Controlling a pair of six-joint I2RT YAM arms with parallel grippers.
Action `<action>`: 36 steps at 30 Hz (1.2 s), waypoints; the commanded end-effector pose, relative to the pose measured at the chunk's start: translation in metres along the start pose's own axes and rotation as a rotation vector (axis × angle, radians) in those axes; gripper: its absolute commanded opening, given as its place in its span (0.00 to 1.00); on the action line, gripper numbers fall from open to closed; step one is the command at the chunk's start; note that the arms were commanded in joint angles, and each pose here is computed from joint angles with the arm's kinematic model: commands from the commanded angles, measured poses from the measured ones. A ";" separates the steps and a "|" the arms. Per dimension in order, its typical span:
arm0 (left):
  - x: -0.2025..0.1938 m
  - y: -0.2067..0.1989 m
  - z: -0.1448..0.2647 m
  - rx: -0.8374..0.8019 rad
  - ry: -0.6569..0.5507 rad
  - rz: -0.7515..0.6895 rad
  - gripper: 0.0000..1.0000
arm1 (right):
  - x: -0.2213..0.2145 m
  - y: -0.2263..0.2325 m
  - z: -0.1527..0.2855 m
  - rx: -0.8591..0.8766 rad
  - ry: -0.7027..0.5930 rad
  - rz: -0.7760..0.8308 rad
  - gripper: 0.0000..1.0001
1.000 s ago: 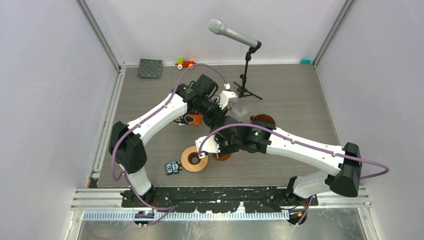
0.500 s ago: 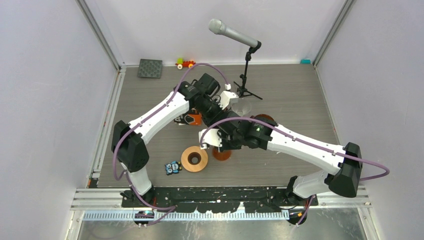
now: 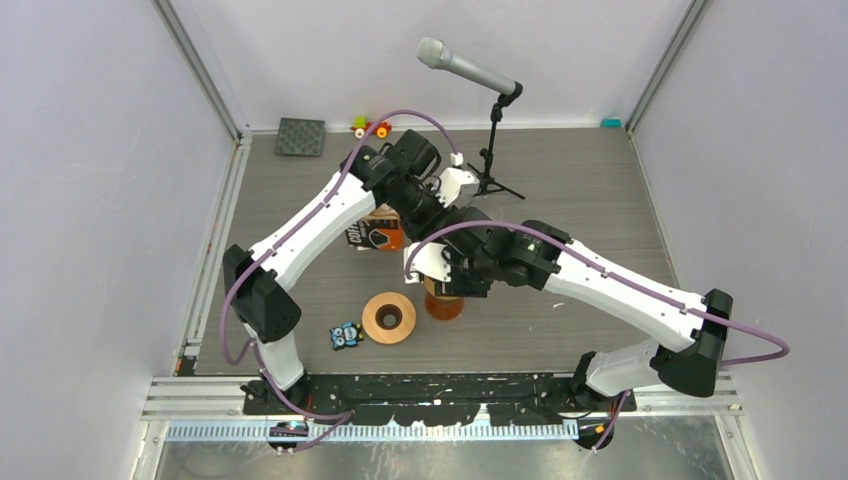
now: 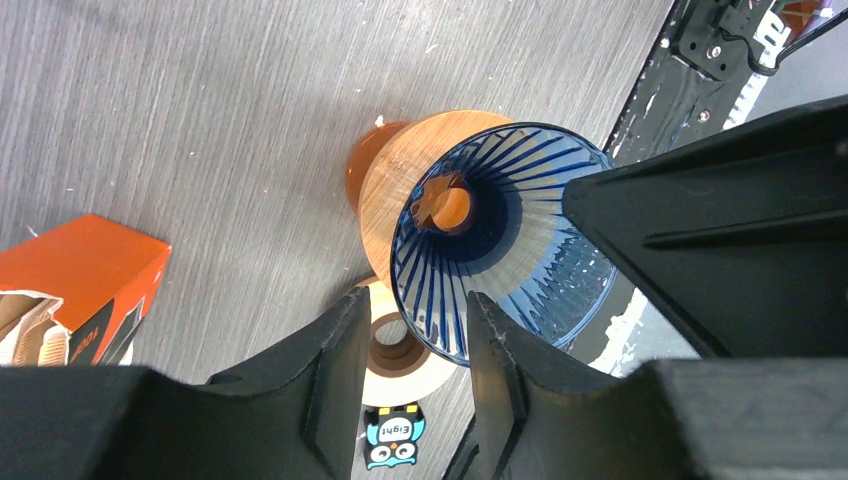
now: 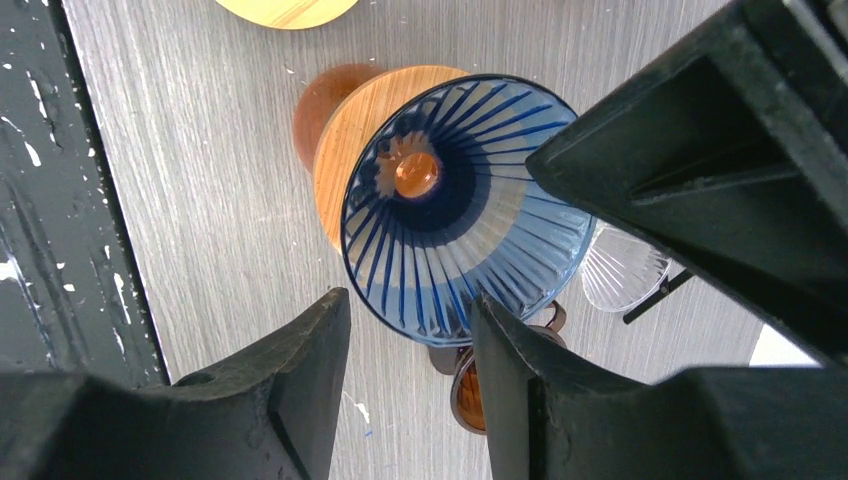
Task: Place the coffee filter in the dripper
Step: Place the coffee dripper in the dripper holder, then pick up the coffee filter from the coffee filter holder.
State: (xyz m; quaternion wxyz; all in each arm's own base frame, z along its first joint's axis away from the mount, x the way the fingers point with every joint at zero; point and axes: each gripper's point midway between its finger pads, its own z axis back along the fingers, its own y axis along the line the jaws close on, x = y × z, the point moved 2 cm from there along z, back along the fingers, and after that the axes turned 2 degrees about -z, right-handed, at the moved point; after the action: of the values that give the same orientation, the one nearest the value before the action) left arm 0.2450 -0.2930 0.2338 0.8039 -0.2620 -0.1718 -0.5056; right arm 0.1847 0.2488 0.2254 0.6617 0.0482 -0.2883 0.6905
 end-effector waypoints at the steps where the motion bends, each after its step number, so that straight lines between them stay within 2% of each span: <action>1: 0.006 -0.002 0.022 0.045 -0.027 -0.040 0.42 | 0.007 -0.003 0.026 -0.026 -0.065 -0.026 0.54; 6: 0.006 0.004 0.038 0.103 -0.070 -0.047 0.43 | 0.003 -0.008 0.036 -0.022 -0.127 -0.098 0.54; 12: 0.001 0.022 0.061 0.179 -0.163 0.026 0.44 | -0.010 -0.021 0.054 -0.054 -0.247 -0.249 0.55; 20: -0.017 0.090 0.086 0.344 -0.257 0.156 0.42 | -0.050 -0.045 0.058 -0.166 -0.312 -0.450 0.53; 26: -0.023 0.122 0.086 0.384 -0.233 0.058 0.44 | -0.070 -0.043 0.045 -0.140 -0.308 -0.532 0.52; 36: -0.021 0.161 0.069 0.410 -0.141 -0.066 0.51 | -0.079 -0.040 0.035 -0.106 -0.283 -0.556 0.52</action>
State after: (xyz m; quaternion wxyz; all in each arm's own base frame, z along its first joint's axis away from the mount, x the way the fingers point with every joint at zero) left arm 0.3573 -0.1788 0.2254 0.8382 -0.1507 -0.3020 -0.4283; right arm 0.2170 0.1549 0.2281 0.7889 0.1716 -0.3767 0.4541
